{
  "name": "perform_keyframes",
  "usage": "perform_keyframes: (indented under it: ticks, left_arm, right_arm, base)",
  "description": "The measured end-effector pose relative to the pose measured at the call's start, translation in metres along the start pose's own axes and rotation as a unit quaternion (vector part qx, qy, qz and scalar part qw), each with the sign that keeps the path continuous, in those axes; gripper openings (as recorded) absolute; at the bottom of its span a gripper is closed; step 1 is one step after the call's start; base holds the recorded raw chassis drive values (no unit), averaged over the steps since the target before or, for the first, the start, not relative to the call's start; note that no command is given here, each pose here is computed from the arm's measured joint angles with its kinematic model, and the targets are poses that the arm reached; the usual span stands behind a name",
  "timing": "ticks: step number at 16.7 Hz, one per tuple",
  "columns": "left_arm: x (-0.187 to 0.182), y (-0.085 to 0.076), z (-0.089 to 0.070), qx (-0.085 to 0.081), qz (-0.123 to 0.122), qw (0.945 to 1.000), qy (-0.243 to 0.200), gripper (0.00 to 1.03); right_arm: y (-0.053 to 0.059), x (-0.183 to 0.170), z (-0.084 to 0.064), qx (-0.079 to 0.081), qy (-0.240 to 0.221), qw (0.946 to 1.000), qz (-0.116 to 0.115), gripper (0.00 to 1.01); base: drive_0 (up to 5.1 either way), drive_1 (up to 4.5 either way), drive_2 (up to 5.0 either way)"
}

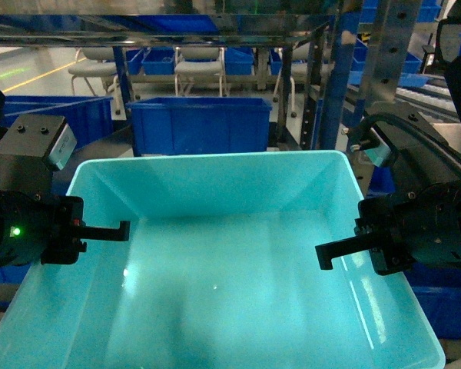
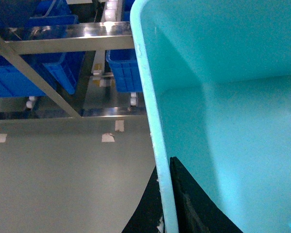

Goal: Organize blue bins on left shelf correctly

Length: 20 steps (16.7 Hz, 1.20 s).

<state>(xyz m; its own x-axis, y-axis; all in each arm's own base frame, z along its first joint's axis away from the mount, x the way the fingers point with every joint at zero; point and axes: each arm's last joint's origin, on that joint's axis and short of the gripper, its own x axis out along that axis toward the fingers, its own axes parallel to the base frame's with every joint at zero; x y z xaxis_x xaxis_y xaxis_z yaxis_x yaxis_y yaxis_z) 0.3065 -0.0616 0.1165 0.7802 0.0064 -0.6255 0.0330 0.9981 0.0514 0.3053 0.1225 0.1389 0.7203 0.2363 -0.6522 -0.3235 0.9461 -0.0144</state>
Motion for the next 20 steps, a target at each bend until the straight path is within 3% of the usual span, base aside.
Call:
perform_keyframes:
  ticks: [14, 20]
  left_arm:
    - [0.0, 0.0, -0.0002, 0.0, 0.0, 1.0, 0.001, 0.02]
    - [0.0002, 0.0018, 0.0011, -0.002, 0.002, 1.0, 0.0, 0.02]
  right_arm:
    - [-0.0001, -0.0001, -0.0001, 0.0, 0.001, 1.0, 0.0, 0.03]
    - [0.0018, -0.0002, 0.0, -0.002, 0.0, 1.0, 0.002, 0.03]
  base:
    - [-4.0, 4.57, -0.7]
    - [-0.1, -0.07, -0.1]
